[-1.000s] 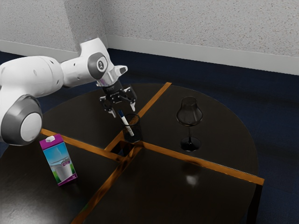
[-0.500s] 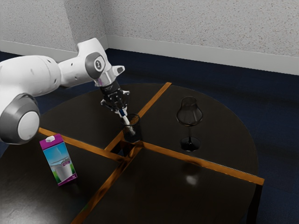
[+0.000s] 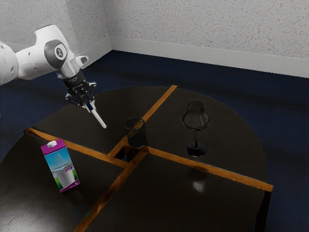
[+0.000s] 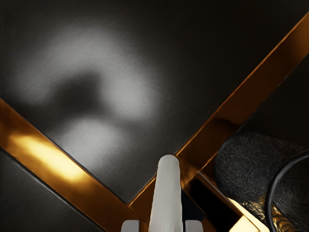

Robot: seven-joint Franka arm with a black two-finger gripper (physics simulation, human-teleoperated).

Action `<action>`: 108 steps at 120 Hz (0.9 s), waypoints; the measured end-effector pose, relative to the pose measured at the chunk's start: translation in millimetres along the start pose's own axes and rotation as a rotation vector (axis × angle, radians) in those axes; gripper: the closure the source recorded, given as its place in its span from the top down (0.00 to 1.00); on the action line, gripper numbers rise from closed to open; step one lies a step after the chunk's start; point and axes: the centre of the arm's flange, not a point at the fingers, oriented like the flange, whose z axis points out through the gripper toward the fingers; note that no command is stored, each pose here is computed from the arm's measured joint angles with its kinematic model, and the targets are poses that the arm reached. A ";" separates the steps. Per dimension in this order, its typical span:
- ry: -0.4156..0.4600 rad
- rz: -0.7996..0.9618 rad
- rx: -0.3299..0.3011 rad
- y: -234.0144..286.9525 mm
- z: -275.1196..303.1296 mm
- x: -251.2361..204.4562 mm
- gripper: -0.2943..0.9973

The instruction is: Take the marker out of the pen holder and place it to the left of the pen holder.

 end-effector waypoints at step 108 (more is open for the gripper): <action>0.041 0.704 0.223 138.2 -140.1 -244.9 0.75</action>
